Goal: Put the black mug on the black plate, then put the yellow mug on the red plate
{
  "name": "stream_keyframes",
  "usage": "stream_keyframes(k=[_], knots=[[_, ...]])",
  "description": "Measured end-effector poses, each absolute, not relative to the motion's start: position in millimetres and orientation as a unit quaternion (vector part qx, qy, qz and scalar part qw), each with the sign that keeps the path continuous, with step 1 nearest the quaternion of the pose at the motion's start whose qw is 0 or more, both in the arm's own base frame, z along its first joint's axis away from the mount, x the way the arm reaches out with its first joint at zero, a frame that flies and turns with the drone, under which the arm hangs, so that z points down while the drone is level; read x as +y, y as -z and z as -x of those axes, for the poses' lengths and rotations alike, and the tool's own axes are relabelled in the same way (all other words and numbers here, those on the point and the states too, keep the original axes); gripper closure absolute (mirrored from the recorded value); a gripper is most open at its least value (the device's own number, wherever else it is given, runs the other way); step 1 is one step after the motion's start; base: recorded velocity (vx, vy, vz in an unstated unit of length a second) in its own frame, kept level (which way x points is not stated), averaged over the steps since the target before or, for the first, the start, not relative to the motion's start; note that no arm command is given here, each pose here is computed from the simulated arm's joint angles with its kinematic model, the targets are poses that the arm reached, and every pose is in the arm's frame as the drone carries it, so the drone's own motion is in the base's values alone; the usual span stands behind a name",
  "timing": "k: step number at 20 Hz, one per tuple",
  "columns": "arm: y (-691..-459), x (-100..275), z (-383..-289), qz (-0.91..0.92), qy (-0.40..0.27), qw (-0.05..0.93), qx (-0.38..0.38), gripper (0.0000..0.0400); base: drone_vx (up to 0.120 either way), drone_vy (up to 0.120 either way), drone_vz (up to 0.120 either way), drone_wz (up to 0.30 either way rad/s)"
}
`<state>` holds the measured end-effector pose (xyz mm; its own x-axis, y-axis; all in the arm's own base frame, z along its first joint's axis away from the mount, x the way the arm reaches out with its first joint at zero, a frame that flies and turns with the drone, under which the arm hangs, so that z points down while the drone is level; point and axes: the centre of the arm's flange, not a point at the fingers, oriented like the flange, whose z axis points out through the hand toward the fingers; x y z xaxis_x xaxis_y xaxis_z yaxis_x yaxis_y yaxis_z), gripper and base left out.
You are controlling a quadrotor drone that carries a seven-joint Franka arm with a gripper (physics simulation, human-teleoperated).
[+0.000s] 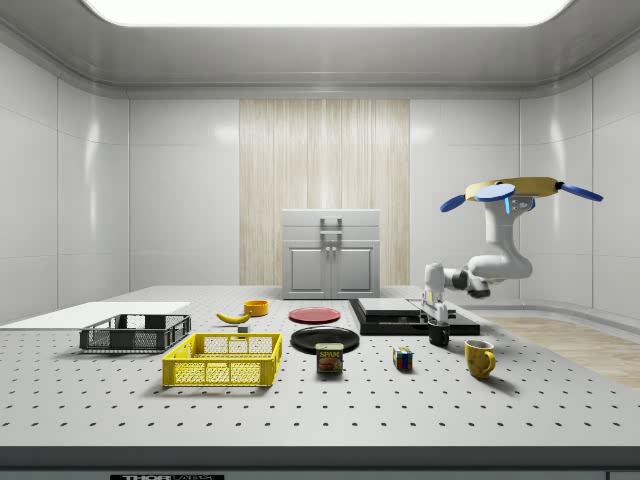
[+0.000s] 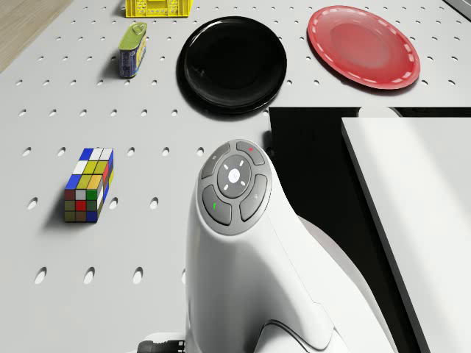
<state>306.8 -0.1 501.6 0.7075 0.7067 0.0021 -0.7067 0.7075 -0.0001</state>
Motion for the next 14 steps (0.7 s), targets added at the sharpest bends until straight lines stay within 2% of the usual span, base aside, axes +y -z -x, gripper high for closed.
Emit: stream_keyframes(k=[6,8,10,12,14], knots=[[-504.0,-0.1,-306.8,0.000,-0.382,0.924,-0.001,0.0000,0.000,0.000,0.000,0.000],[-504.2,-0.1,-306.8,0.000,-0.382,0.924,-0.001,0.0102,0.000,0.000,0.000,0.000],[-504.4,-0.1,-306.8,0.000,-0.383,0.924,-0.001,0.0180,0.000,0.000,0.000,0.000],[-504.5,-0.1,-306.8,0.000,-0.383,0.924,-0.001,0.0227,0.000,0.000,0.000,0.000],[-504.6,-0.1,-306.8,0.000,-0.383,0.924,-0.001,0.0256,0.000,0.000,0.000,0.000]])
